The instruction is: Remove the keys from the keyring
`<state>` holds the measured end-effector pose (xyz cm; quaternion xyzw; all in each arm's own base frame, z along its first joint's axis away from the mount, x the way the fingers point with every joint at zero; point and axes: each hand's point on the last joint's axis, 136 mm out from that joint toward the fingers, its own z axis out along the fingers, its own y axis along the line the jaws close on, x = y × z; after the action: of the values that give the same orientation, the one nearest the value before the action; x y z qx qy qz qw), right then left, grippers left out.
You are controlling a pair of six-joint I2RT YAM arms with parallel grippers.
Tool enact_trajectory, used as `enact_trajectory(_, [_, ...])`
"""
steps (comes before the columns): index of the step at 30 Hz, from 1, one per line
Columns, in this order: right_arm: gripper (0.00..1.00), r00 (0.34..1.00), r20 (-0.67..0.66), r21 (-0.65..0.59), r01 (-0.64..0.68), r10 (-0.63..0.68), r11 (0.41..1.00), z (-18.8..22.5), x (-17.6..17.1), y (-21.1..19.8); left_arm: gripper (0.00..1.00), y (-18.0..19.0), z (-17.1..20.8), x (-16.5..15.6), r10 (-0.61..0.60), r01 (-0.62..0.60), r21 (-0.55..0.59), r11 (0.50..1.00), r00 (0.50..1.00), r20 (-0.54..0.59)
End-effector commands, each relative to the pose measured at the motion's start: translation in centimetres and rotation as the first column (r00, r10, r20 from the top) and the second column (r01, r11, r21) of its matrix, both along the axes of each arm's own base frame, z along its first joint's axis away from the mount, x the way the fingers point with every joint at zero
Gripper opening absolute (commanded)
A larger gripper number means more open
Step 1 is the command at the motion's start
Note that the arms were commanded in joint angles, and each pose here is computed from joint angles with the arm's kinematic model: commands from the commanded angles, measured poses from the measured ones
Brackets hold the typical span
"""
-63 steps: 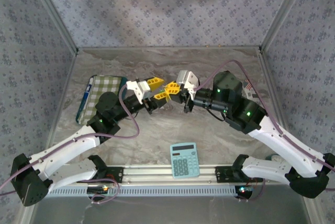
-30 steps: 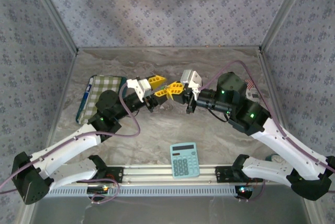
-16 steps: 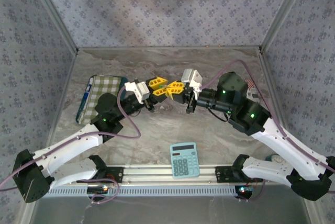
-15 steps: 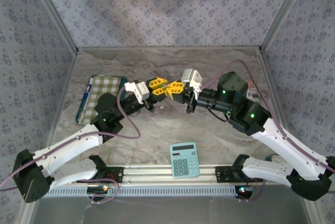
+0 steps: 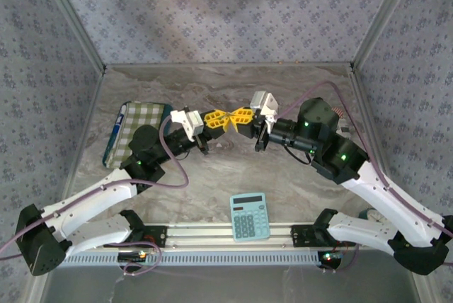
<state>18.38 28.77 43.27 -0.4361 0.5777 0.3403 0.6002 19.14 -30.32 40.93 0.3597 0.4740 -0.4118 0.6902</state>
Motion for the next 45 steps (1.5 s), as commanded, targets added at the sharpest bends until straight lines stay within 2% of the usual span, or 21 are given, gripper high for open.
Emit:
enact_trajectory(1, [0.0,0.998,0.061,-0.001,0.023,-0.022,1.0,-0.1,-0.1,-0.6,0.0,0.9,1.9,0.1,0.012,-0.015,-0.053,0.998,0.999,-0.047])
enact_trajectory(4, [0.0,0.993,0.118,-0.022,0.026,-0.024,0.999,-0.9,-0.3,-0.5,0.0,1.1,2.0,0.2,0.005,-0.011,-0.073,0.997,0.997,-0.08])
enact_trajectory(9, [0.0,0.976,0.216,0.009,0.027,-0.028,1.0,-0.9,-1.0,-0.7,0.0,1.4,1.9,0.6,-0.016,0.0,-0.107,0.994,0.989,-0.144])
enact_trajectory(20, [0.0,0.927,0.373,-0.065,-0.021,0.044,0.998,-2.5,-3.5,0.1,0.0,2.8,1.5,1.9,-0.068,0.012,-0.204,0.979,0.961,-0.267])
enact_trajectory(31, [0.0,0.883,0.444,-0.155,-0.092,0.153,0.984,-3.5,-6.7,1.3,0.0,3.5,2.6,2.8,-0.138,0.034,-0.294,0.955,0.93,-0.342])
enact_trajectory(33, [0.0,0.879,0.447,-0.171,-0.097,0.165,0.98,-3.6,-7.1,1.4,0.0,3.5,2.6,2.8,-0.141,0.035,-0.292,0.956,0.926,-0.35])
enact_trajectory(37, [0.0,0.876,0.448,-0.127,-0.136,0.179,0.983,-2.7,-8.1,0.9,0.0,3.5,2.5,2.9,-0.151,0.038,-0.302,0.953,0.92,-0.361])
enact_trajectory(40, [0.0,0.872,0.456,-0.143,-0.126,0.179,0.982,-2.9,-8.1,0.9,0.0,3.6,2.6,2.9,-0.159,0.042,-0.311,0.95,0.918,-0.363])
enact_trajectory(45, [0.0,0.86,0.445,-0.223,-0.164,0.25,0.961,-4.2,-9.0,2.3,0.0,3.1,2.9,2.8,-0.174,0.064,-0.291,0.955,0.912,-0.372])
